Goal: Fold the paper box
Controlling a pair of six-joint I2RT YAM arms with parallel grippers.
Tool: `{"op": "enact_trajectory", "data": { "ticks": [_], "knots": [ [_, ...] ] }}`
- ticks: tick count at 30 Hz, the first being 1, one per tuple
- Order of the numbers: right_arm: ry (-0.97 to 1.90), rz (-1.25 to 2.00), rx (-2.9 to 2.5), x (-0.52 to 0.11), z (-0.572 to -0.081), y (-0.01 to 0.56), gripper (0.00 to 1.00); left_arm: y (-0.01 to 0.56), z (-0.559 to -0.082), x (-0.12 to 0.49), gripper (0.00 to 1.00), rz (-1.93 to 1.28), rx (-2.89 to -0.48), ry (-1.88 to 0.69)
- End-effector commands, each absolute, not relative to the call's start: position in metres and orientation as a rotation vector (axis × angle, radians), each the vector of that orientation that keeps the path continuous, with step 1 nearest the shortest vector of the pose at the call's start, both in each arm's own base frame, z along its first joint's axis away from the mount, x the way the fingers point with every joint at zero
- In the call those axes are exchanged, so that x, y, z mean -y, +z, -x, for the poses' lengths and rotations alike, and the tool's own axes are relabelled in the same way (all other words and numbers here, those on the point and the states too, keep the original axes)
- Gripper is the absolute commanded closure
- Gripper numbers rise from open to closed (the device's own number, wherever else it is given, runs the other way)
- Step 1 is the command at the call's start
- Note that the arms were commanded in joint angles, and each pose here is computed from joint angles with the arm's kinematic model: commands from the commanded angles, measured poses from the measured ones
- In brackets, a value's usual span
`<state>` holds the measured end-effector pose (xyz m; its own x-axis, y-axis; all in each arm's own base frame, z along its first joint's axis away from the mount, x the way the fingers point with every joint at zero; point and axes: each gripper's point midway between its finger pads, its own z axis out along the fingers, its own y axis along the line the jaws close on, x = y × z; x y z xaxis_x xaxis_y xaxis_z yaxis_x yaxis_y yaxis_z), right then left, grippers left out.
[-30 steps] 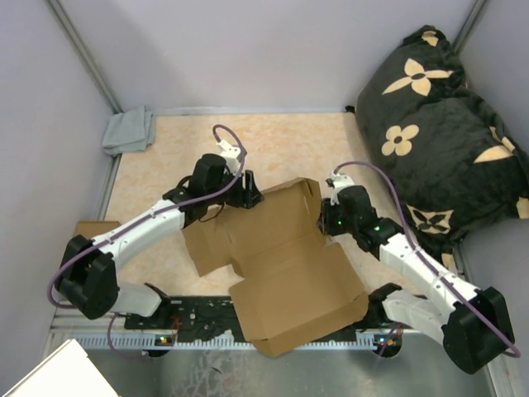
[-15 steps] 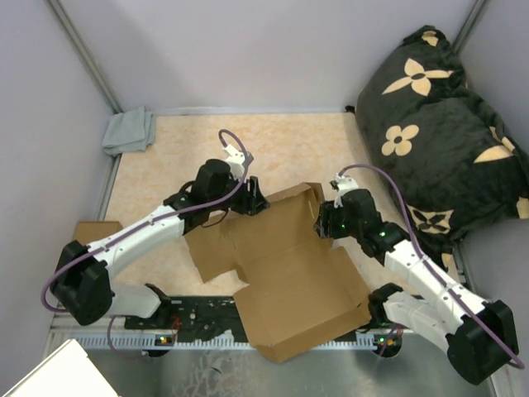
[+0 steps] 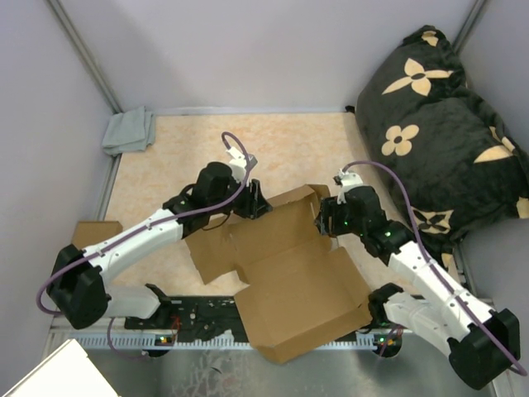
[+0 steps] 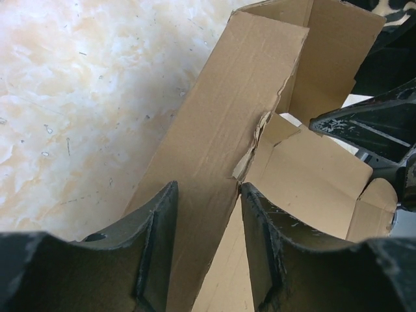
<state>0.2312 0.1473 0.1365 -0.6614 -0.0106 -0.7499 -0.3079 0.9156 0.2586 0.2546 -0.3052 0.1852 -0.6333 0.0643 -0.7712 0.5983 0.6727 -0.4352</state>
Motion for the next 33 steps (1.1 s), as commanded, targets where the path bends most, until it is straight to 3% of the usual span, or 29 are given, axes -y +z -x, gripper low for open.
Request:
{"op": "enact_trajectory", "data": {
  "ticks": [1,9,18,23,33],
  "knots": [
    [0.444,0.240,-2.213,-0.149,-0.241,0.153,0.36,0.164,-0.244,0.303,0.51,-0.541,-2.198,-0.867],
    [0.467,0.247,-2.193,-0.152,-0.241,0.158,0.35,0.166,-0.243,0.307,0.53,-0.569,-2.195,-0.822],
    [0.397,0.142,-2.033,-0.135,-0.255,0.207,0.26,0.171,-0.238,0.310,0.56,-0.575,-2.186,-0.841],
    [0.324,0.064,-1.936,-0.121,-0.274,0.238,0.20,0.176,-0.232,0.314,0.57,-0.586,-2.175,-0.874],
    [0.312,-0.130,-1.838,-0.081,-0.328,0.263,0.22,0.185,-0.222,0.320,0.59,-0.597,-2.148,-0.910]
  ]
}}
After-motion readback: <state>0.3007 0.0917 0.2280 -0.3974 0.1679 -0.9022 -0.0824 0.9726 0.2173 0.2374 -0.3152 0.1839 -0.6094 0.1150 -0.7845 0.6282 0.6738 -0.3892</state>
